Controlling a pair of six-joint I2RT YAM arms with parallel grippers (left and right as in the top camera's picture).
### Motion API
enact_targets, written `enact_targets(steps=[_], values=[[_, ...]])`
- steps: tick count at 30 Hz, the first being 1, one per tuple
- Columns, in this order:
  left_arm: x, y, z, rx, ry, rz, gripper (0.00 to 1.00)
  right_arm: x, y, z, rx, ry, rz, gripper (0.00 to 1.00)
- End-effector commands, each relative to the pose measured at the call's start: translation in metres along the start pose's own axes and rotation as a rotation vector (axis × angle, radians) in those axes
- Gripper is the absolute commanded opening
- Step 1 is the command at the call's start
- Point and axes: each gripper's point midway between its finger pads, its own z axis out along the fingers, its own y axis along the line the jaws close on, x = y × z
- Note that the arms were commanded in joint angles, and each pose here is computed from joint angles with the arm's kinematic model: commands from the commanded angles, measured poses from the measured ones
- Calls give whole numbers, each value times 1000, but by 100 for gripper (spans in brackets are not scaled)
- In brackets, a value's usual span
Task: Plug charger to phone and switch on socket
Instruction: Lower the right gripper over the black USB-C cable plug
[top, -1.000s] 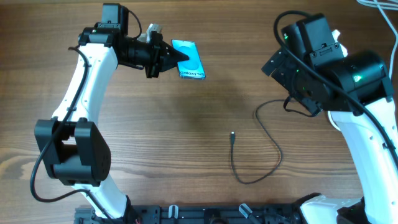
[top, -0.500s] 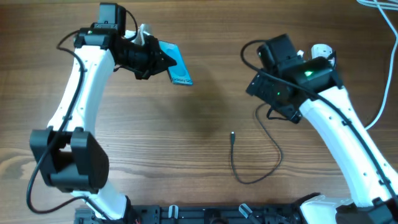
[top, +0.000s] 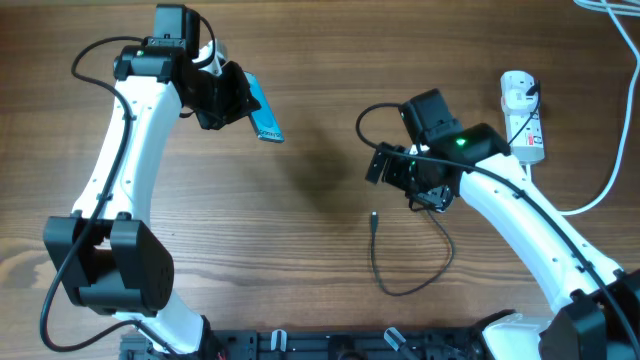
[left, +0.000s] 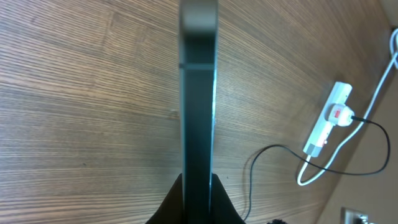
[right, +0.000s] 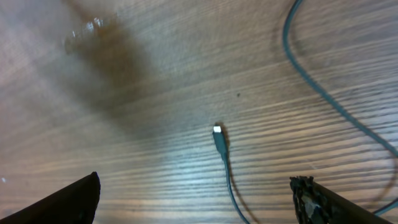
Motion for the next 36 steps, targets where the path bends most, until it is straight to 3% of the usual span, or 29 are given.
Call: enact_targets(steps=[1,14,18,22,29,36], values=[[-5,-1,-11,-3,-40,30,4,17,9,7,-31,54,-87,100],[-5,-1,-11,-3,-40,30,4,46,26,49,40,127,-168,100],[-4,-1,-11,-3,-39,30,4,38,8,63,163,79,-147,92],[-5,-1,-11,-3,-40,30,4,35,-8,70,245,74,-158,76],[-4,-1,-11,-3,-40,30,4,54,-24,100,348,163,-189,77],[-4,0,-11,-4,-38,29,4,55,-32,101,378,180,-258,73]])
